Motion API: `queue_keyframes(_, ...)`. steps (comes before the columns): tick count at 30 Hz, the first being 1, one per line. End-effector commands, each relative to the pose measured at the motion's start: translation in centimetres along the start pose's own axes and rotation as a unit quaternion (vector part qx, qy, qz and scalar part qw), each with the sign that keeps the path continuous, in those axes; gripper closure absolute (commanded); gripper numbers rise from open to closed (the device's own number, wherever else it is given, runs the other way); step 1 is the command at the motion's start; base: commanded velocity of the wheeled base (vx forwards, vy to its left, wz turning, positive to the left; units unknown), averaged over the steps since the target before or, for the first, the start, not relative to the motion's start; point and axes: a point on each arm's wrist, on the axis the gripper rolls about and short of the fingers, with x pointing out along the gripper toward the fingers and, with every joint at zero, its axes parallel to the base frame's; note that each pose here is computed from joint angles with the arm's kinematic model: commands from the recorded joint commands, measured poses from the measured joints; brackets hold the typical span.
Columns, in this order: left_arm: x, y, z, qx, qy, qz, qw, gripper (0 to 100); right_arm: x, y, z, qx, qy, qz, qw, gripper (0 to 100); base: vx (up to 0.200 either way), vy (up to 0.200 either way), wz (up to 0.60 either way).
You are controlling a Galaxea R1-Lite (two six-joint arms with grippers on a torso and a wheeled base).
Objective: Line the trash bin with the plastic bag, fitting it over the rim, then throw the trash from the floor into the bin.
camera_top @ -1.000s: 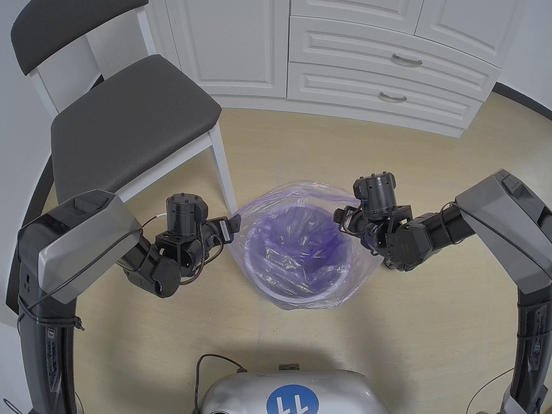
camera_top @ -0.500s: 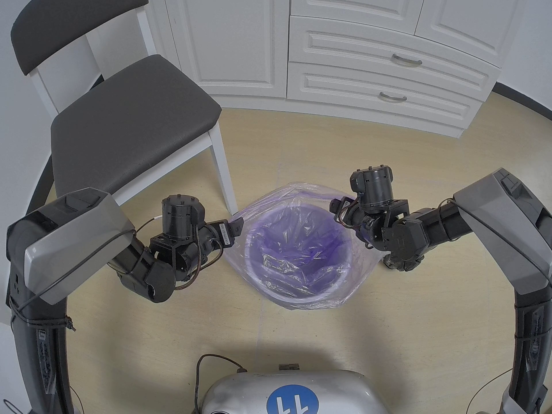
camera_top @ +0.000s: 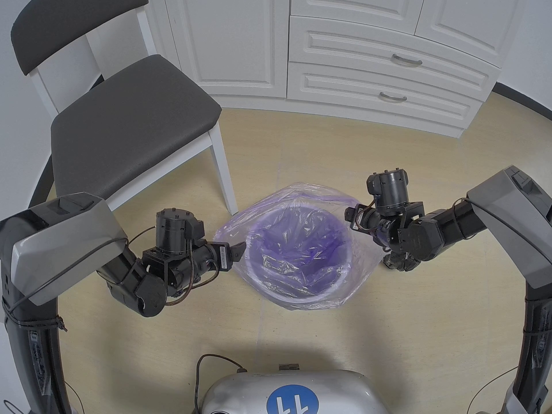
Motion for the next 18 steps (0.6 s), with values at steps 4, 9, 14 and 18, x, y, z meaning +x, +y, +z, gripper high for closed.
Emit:
queue_keyframes(4,-0.4,0.5,-0.9,0.014,0.02,0.003,0.9997,0,-0.2,-0.5,-0.1,-0.01,0.005,-0.003,0.9999,0,0.0,0.0,0.0)
queue_keyframes(9,1.2,1.4,-1.1,0.004,0.011,0.011,0.9999,0,0.8,-0.4,-0.5,-0.005,0.002,-0.004,1.0,0,0.0,0.0,0.0)
queue_keyframes(14,2.7,1.5,-0.9,-0.049,-0.004,0.013,0.9987,0,2.5,-0.1,-1.7,0.008,-0.019,0.005,0.9998,0,0.0,0.0,0.0)
queue_keyframes(18,3.6,1.3,-0.3,-0.087,-0.02,0.01,0.996,0,3.5,0.1,-2.1,0.016,-0.033,0.009,0.9993,0,0.0,0.0,0.0)
